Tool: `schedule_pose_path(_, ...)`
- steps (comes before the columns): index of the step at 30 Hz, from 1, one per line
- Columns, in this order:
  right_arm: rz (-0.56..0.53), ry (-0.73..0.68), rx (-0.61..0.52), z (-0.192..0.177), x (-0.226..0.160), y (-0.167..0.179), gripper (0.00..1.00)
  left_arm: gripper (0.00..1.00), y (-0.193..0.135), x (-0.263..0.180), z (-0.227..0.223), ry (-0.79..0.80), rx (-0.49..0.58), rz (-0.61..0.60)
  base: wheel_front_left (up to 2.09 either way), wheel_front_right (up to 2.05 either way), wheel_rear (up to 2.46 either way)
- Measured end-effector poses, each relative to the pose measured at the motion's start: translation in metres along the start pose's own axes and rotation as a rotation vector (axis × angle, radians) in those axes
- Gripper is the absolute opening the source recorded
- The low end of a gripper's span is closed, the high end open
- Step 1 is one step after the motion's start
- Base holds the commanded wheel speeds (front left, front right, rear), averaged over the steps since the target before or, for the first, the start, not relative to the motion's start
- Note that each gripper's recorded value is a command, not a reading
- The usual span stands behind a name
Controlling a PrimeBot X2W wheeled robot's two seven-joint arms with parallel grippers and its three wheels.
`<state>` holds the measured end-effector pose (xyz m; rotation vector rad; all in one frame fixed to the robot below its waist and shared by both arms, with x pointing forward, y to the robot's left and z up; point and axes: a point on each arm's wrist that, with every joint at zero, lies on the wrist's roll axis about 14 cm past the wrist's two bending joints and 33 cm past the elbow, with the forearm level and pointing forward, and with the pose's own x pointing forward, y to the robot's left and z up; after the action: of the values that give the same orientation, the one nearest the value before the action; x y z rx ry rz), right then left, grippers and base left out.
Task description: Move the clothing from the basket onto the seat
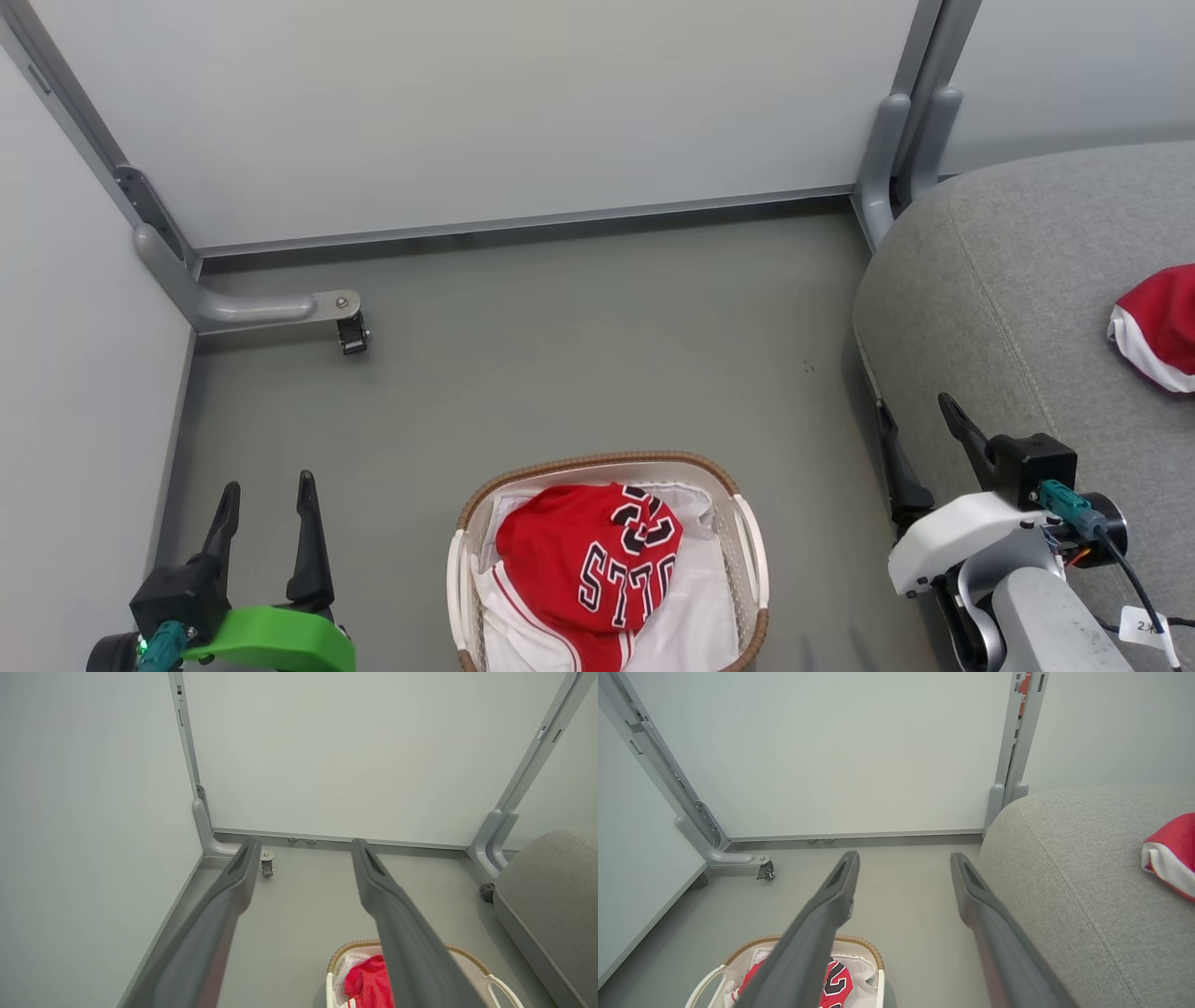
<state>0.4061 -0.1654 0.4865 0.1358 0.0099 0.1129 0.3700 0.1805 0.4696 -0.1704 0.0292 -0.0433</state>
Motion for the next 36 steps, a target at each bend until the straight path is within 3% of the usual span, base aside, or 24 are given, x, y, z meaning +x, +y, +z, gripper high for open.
schedule_pose_path(10, -0.004, 0.001, 0.001, -0.001, 0.002, -0.002, 1.00, 1.00, -0.010, 0.002, -0.007, 0.020, -0.008, -0.026, 0.00, 0.00, 0.00)
schedule_pose_path(18, 0.018, -0.029, -0.007, 0.008, 0.031, 0.002, 1.00, 1.00, -0.036, 0.025, -0.030, 0.086, -0.038, -0.101, 0.00, 0.00, 0.00)
schedule_pose_path(36, 0.041, -0.023, -0.038, -0.016, 0.099, -0.006, 1.00, 1.00, -0.111, 0.079, -0.153, 0.413, -0.071, -0.358, 0.00, 0.00, 0.00)
